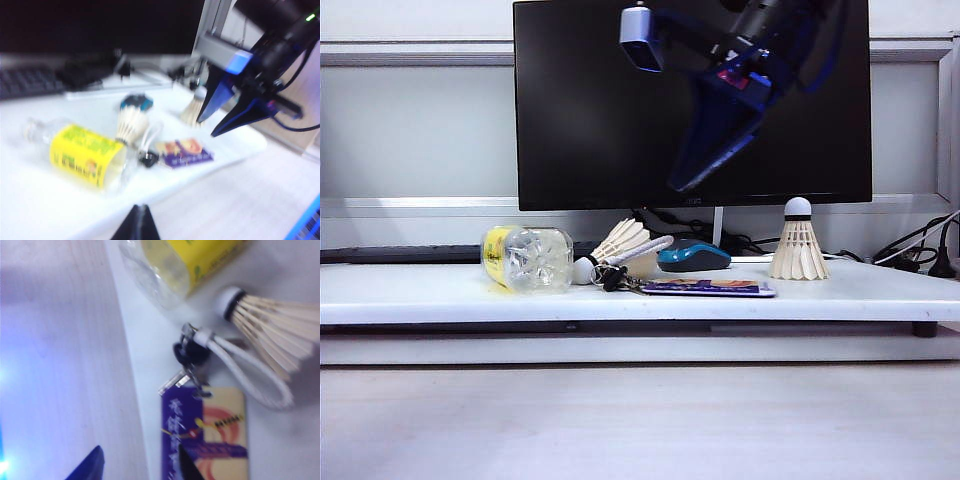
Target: Stack the badminton balls on the table vertically.
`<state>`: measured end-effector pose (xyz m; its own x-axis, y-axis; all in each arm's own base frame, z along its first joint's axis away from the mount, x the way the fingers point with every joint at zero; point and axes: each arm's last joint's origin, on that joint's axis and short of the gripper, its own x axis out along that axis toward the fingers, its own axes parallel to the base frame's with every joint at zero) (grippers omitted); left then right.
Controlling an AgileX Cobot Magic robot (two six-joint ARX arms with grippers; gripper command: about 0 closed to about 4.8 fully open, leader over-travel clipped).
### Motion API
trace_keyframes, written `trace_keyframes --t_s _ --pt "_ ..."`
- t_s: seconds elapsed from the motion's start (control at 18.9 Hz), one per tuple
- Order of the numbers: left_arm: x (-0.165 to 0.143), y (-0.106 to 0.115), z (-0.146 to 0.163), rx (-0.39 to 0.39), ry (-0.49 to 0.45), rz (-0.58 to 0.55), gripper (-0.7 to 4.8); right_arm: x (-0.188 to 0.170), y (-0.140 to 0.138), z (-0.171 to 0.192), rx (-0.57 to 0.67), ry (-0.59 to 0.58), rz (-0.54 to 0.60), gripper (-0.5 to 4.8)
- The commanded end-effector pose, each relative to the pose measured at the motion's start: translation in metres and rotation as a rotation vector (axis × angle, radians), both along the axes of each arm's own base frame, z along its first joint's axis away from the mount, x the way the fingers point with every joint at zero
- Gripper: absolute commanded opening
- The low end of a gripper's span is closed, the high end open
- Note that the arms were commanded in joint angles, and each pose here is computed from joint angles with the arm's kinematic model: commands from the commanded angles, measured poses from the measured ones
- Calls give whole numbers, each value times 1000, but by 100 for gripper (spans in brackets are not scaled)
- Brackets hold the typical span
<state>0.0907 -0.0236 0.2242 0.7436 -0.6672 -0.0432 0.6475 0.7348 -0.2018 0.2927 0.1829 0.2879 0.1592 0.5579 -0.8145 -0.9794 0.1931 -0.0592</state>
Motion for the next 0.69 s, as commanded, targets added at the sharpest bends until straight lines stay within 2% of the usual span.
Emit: trace_keyframes --t_s 0.05,0.26,0.37,0.42,0.58,0.69 --pt "12 -1 10 25 47 -3 -6 -1 8 11 6 -16 38 188" --pt "37 -8 27 38 152 -54 -5 14 27 24 10 -42 88 187" --pt "45 -14 32 58 186 -101 -6 21 32 24 -10 -51 126 148" --pt "49 -19 36 81 198 -133 -6 27 35 21 -19 -65 149 145" --pt "52 -31 42 140 207 -208 -5 35 39 12 -75 -168 264 147" --pt "53 -36 42 170 208 -220 -6 39 42 8 -89 -242 355 147"
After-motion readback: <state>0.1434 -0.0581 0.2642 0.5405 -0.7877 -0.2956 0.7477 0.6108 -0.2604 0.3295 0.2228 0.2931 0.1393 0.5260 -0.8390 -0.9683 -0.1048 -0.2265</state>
